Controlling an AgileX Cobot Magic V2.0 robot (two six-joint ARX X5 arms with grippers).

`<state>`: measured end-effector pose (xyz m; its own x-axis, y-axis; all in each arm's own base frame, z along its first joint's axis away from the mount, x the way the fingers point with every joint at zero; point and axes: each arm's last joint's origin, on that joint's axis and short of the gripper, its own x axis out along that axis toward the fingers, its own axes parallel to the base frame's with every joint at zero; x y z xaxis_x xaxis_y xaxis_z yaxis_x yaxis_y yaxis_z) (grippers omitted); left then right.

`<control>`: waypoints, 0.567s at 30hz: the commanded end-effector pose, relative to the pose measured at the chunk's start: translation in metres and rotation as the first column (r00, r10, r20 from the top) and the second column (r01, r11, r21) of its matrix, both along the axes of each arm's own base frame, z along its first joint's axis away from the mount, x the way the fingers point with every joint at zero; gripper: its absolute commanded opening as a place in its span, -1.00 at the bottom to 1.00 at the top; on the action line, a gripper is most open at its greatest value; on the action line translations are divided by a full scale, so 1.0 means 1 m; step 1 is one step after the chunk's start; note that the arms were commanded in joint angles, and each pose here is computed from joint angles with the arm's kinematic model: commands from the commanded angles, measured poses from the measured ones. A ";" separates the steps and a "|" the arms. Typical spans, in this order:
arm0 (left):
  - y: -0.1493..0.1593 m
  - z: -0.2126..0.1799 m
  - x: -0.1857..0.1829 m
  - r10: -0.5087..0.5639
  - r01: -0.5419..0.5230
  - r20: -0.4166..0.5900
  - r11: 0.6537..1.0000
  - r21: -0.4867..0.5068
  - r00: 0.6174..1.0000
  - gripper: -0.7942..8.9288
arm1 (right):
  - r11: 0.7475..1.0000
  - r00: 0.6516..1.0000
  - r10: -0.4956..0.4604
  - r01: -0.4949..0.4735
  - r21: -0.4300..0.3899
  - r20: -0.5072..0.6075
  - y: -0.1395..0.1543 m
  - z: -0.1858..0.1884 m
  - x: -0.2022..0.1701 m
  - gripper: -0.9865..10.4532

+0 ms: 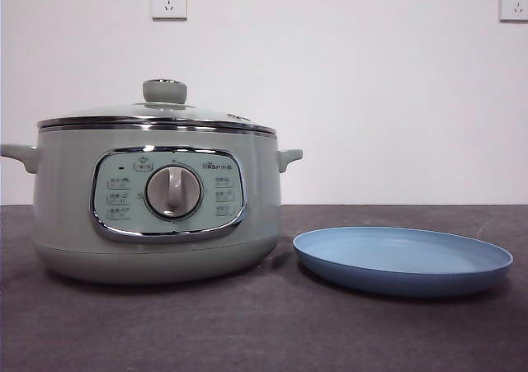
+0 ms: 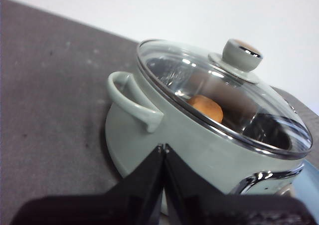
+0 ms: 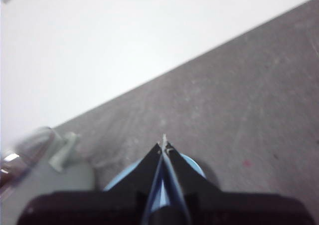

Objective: Take the potato out from the steamer,put the potato on the plate,close the lid

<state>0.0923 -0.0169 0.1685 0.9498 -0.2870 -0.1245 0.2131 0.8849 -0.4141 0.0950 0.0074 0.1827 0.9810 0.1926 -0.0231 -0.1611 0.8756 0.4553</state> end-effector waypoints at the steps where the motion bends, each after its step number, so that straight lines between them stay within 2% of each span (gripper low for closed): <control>1: 0.001 0.020 -0.004 0.005 -0.005 0.003 1.000 -0.008 1.000 -0.85 | 1.000 0.999 0.019 -0.019 0.024 0.031 0.000 0.020 -0.001 -0.85; 6: 0.001 0.064 -0.006 -0.005 0.002 0.042 0.998 0.069 0.999 -0.85 | 0.996 0.995 0.093 -0.093 -0.004 0.035 0.003 0.061 0.004 -0.85; 9: 0.001 0.101 -0.004 -0.014 0.001 0.095 0.991 0.132 0.995 -0.85 | 0.991 0.993 0.100 -0.093 -0.099 0.062 0.003 0.092 0.012 -0.85; 13: 0.000 0.153 0.004 -0.026 -0.007 0.145 0.974 0.226 0.989 -0.85 | 0.972 0.989 0.111 -0.086 -0.217 0.101 0.004 0.138 0.027 -0.85; 15: -0.001 0.177 0.009 -0.032 -0.004 0.137 0.967 0.254 0.990 -0.85 | 0.960 0.982 0.153 -0.122 -0.251 0.108 0.005 0.159 0.034 -0.85; 17: -0.002 0.200 0.016 -0.046 0.013 0.115 0.961 0.278 0.992 -0.85 | 0.938 0.969 0.225 -0.186 -0.293 0.105 0.007 0.181 0.044 -0.85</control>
<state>0.1051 -0.0185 0.3563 0.9557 -0.2817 -0.0849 0.2640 0.9484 -0.1755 0.1363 0.0136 0.3527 0.9296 0.3684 0.0120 -0.3612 0.9041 0.2284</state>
